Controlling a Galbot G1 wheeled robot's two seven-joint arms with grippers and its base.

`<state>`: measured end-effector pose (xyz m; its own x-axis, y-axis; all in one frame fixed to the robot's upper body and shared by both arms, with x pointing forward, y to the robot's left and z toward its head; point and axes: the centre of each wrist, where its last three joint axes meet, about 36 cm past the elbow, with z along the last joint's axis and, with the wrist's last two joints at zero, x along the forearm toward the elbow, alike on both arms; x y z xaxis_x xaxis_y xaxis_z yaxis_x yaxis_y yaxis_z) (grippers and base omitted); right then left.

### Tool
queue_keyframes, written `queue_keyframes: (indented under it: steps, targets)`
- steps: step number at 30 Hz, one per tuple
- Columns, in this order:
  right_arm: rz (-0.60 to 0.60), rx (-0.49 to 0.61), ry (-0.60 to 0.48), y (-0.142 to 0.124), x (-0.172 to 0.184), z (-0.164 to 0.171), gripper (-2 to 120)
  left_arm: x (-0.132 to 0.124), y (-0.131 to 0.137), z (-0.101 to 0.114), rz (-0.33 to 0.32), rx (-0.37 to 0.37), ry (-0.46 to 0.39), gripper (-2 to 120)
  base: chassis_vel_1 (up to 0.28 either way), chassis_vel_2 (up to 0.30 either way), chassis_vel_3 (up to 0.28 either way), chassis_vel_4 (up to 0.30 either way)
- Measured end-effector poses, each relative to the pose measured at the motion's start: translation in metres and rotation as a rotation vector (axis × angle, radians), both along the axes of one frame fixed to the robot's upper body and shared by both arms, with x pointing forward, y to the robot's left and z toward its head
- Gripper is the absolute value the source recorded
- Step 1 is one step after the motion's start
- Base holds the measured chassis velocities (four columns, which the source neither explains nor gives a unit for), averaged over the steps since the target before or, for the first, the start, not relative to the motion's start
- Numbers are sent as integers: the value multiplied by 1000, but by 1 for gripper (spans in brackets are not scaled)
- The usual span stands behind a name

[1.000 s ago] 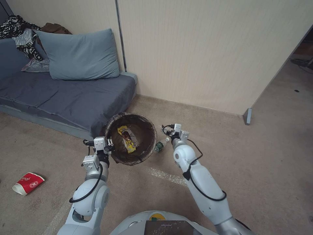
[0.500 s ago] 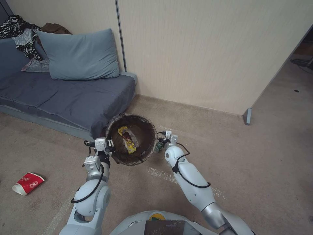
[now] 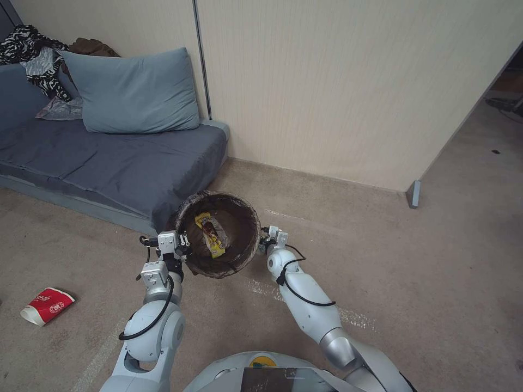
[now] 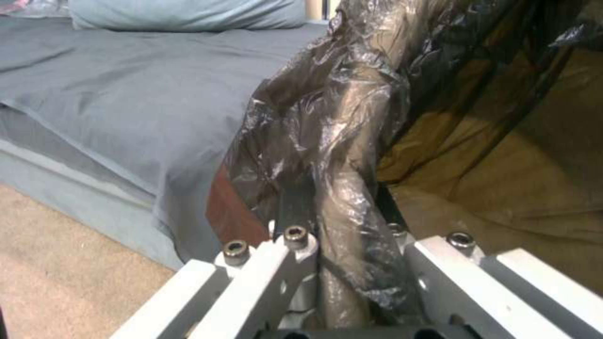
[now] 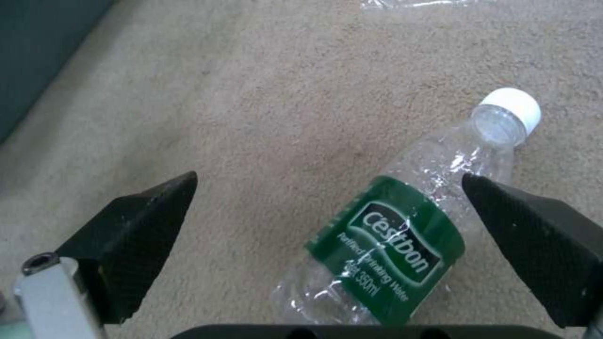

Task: Pick up the trash bin, then pick up the garbage from the floor and place it into the trash bin.

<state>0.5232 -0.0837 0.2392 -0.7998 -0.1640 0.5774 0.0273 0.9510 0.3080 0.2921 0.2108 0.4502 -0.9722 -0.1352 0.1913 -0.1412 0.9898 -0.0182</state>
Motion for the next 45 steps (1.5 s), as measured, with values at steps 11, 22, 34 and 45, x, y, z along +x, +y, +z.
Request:
queue_keyframes:
  steps: [11, 22, 34, 45]
  targets:
    - [-30, -28, 9, -15, 6, -24, 100, -3, 0, 3, 2, 6, -4, 3, 0, 0, 0, 0]
    - [-46, -52, 37, -29, 2, -47, 100, -3, -2, 3, -2, 4, -5, 3, 0, 0, 0, 0]
    - [-34, -50, 59, -36, -2, -61, 72, -4, -4, 3, -5, 4, -5, 3, 0, 0, 0, 0]
    - [-33, -55, 58, -38, -2, -64, 37, -4, -5, 5, -5, 4, -10, 3, 0, 0, 0, 0]
